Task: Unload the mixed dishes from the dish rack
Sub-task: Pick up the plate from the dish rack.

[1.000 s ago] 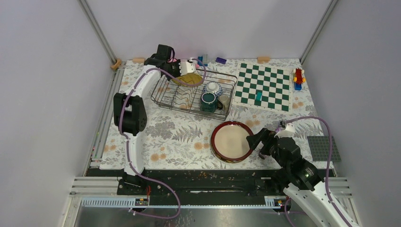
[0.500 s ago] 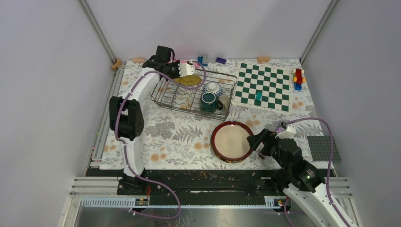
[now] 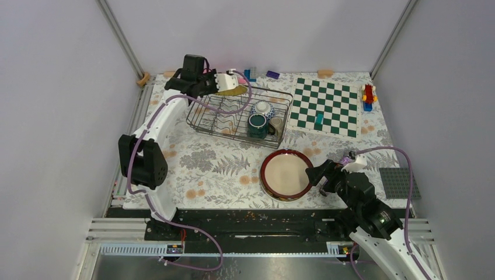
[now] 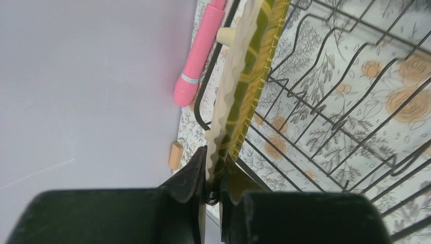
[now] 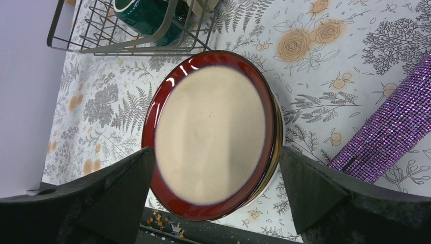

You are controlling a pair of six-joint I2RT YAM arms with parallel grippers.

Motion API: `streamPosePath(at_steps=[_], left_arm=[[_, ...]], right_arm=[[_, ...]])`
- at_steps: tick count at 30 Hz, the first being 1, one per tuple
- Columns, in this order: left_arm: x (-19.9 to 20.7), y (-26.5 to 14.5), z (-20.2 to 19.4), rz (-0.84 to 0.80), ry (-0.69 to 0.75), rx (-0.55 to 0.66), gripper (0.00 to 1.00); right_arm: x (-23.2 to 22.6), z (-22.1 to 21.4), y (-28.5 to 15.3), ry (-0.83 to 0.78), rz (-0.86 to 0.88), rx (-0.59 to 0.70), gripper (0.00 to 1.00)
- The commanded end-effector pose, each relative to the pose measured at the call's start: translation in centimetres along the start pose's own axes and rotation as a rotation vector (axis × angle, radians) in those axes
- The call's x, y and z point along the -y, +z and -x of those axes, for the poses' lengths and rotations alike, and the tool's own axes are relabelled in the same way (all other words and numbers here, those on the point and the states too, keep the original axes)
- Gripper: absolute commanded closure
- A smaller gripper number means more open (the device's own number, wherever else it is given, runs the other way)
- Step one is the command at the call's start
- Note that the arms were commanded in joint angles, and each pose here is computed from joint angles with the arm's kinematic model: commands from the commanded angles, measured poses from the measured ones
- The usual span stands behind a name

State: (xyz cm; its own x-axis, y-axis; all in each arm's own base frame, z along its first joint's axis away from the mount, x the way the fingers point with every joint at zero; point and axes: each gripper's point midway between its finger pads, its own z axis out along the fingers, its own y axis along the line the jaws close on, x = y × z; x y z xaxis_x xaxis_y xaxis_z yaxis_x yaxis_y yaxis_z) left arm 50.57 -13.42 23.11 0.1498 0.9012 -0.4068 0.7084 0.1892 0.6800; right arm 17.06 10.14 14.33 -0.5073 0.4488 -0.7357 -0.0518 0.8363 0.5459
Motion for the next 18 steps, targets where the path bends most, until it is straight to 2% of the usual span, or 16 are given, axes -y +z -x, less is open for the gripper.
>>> streamPosePath(at_steps=[1,7,11,14,18], left_arm=[[-5.1,-5.8,5.2,0.210,-0.082,0.170,1.00],[-7.9,-11.1,9.7,0.330,-0.332,0.381,1.00],[-9.8,-16.1,13.5,0.406,-0.585,0.632,1.00],[-9.7,-19.0,16.3,0.326,-0.849,0.823,1.00],[-7.2,-20.5,19.1,0.115,-1.069,1.020,1.00]], right_arm=[[-1.5,1.7,-0.6,-0.001,0.066,0.060,0.01],[-2.3,2.0,-0.7,0.030,0.121,0.091,0.01],[-3.3,2.2,-0.9,0.051,0.183,0.108,0.01],[-4.2,2.2,-0.9,0.068,0.238,0.115,0.01],[-5.0,2.0,-0.7,0.083,0.288,0.113,0.01]])
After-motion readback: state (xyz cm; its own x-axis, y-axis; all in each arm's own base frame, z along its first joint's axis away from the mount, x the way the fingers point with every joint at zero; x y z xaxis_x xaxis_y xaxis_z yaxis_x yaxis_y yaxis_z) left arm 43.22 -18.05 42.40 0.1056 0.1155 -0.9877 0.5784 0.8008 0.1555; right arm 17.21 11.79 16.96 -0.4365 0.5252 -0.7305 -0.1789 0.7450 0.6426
